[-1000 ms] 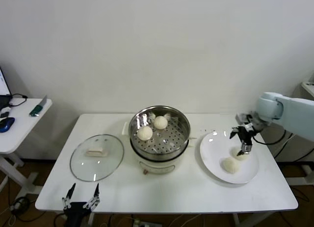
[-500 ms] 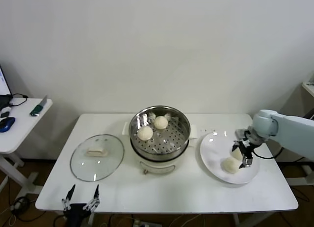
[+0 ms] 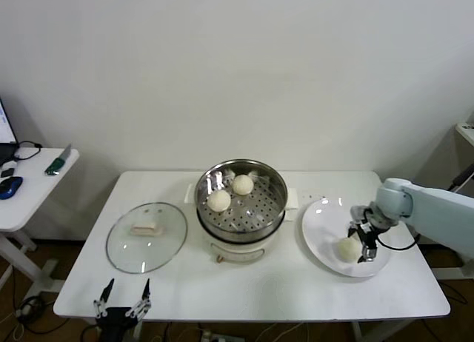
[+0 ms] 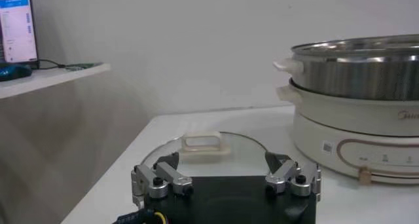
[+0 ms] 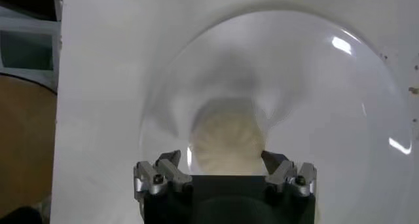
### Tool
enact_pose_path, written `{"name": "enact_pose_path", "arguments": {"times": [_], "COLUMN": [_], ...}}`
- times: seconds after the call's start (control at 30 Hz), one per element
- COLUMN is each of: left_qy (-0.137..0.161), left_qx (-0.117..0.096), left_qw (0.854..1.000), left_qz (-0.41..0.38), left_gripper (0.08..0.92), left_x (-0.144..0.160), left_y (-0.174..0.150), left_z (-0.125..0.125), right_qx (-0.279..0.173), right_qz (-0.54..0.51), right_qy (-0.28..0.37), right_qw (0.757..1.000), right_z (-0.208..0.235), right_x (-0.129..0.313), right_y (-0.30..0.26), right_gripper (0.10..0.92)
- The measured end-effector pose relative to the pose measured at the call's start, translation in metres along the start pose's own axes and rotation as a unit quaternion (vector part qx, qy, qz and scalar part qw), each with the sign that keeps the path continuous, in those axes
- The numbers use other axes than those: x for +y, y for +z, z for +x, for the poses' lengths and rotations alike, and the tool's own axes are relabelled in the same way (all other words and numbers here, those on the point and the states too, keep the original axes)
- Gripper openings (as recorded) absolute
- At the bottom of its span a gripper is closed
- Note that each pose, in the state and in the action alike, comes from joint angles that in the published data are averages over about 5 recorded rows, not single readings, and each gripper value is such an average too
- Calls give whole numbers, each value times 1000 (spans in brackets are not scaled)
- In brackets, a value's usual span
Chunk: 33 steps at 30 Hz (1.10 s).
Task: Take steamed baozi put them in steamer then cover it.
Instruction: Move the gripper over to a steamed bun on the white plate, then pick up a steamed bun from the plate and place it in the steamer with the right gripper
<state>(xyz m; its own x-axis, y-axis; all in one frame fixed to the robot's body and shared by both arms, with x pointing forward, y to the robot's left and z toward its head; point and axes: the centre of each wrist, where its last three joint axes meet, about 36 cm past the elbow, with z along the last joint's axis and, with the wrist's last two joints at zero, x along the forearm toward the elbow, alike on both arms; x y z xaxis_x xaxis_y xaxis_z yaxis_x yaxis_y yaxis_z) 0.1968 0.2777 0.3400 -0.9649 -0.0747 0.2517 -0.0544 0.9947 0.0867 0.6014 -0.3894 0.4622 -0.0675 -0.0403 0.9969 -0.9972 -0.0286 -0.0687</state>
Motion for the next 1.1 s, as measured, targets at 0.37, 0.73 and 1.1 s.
{"name": "enact_pose_path", "arguments": {"times": [0.37, 0.73, 1.1], "left_qy": [0, -1, 0], "left_qx": [-1, -2, -1], "left_qw": [1000, 1000, 1000], "left_qz": [0, 1, 3], "left_gripper": [823, 823, 823], "left_x": [0, -1, -1], "left_y": [0, 1, 1], "left_z": [0, -1, -3], "right_qx": [2, 4, 2], "right_qz": [9, 20, 51], "right_qy": [7, -2, -5], "right_qw": [1000, 1000, 999], "right_z": [-2, -4, 17], "right_x": [-4, -5, -14], "right_y": [-4, -5, -7], "right_gripper": [794, 661, 645]}}
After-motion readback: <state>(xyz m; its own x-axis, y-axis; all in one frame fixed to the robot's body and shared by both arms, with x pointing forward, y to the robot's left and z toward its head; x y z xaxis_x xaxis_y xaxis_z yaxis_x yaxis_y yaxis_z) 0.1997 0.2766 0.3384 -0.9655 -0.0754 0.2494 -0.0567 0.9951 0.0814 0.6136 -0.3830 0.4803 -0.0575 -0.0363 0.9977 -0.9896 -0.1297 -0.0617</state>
